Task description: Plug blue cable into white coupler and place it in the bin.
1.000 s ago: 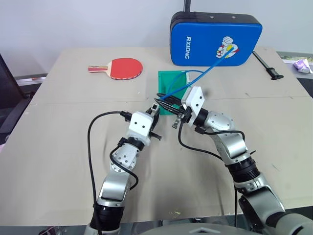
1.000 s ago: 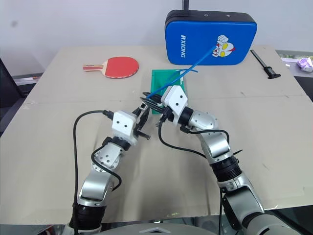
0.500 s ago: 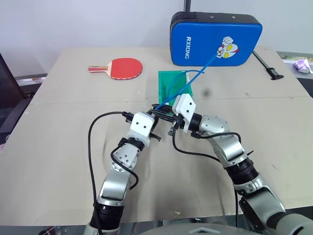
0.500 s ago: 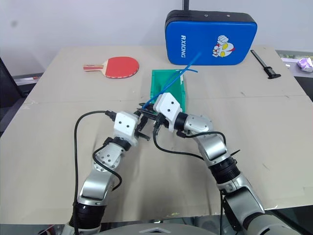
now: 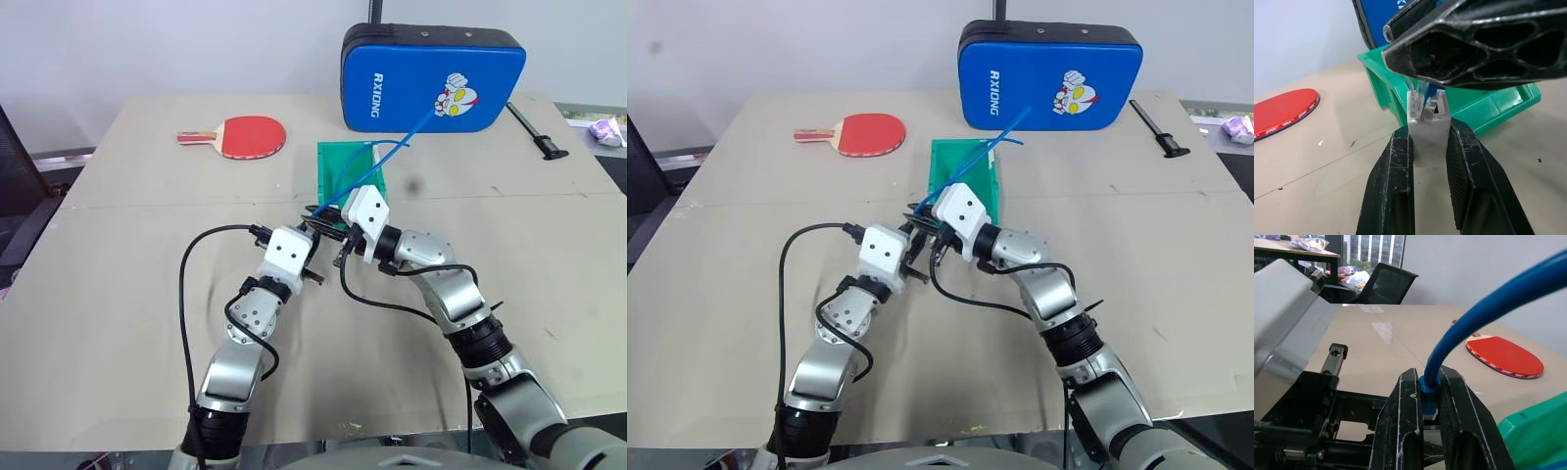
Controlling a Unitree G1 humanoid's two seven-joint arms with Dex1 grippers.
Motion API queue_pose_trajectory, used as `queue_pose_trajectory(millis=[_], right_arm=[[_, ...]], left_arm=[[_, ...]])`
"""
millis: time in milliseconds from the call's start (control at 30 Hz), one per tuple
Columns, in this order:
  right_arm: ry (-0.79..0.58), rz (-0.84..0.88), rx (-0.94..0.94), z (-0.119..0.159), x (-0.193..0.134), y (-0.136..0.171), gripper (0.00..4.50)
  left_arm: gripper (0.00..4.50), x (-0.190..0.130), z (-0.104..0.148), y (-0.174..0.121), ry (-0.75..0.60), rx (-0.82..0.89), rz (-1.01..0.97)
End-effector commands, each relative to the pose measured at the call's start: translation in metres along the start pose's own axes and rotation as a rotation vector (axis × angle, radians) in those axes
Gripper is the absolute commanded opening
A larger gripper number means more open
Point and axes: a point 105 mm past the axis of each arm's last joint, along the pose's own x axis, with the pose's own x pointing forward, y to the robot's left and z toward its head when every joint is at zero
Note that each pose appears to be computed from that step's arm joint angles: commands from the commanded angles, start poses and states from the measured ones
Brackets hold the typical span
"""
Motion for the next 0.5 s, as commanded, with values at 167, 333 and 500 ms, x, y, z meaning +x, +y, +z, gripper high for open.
queue_pose_trajectory(millis=[167,333,500], right_arm=[[0.083,-0.02,-0.002,-0.011,-0.002,-0.005,0.0],[0.119,-0.017,0.008,-0.017,-0.004,-0.004,0.0],[0.133,0.006,0.022,-0.02,-0.007,0.0,0.0]], left_arm=[[0.3,0.0,0.012,-0.004,-0.048,0.009,-0.011],[0.3,0.0,0.012,-0.003,-0.047,-0.01,0.006],[0.3,-0.001,0.011,0.002,-0.042,-0.025,0.033]])
